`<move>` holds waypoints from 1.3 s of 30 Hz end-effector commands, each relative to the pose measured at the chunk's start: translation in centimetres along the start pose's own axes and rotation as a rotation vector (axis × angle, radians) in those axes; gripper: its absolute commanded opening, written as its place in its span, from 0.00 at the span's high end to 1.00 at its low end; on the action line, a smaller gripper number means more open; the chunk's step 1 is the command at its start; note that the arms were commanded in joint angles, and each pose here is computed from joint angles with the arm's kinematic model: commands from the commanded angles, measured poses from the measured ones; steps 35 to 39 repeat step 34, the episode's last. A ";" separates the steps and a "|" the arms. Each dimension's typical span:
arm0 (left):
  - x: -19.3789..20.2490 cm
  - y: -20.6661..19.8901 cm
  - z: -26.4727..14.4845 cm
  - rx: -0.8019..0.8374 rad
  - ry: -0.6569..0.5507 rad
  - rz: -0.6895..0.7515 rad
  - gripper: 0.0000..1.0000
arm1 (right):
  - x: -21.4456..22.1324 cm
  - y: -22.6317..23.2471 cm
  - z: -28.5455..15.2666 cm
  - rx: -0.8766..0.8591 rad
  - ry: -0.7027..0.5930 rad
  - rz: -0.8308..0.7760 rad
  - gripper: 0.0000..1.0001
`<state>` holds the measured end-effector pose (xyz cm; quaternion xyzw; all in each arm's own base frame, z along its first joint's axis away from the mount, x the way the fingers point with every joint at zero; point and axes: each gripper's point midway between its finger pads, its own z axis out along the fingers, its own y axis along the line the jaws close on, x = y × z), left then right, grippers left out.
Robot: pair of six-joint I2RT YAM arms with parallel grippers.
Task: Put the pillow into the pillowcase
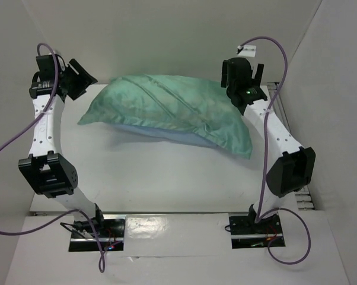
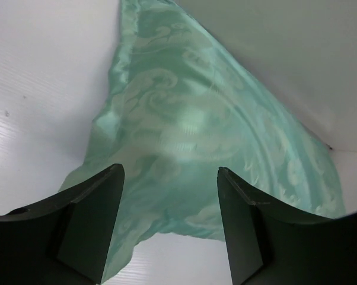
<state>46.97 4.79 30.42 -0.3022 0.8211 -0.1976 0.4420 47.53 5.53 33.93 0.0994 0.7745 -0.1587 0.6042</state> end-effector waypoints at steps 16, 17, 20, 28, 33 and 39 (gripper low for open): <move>8.1 2.3 -1.1 -0.113 0.084 0.175 0.26 | 11.6 3.3 -5.9 -0.453 0.479 0.219 0.00; 8.5 2.3 -1.2 -0.121 0.095 0.181 0.26 | 12.5 3.0 -6.3 -0.447 0.498 0.221 0.00; 9.0 1.2 -2.4 -0.094 0.091 0.207 0.27 | 12.8 -0.6 -6.7 -0.284 0.490 0.231 0.00; 14.6 -2.6 -6.7 0.038 0.154 0.286 0.22 | 14.4 -12.0 -7.0 0.220 0.437 0.280 0.00; 18.3 -4.9 -9.3 0.154 0.211 0.343 0.21 | 15.3 -14.9 -8.3 0.285 0.439 0.297 0.01; 18.5 -5.1 -9.3 0.162 0.216 0.361 0.21 | 15.8 -15.1 -8.2 0.284 0.439 0.311 0.01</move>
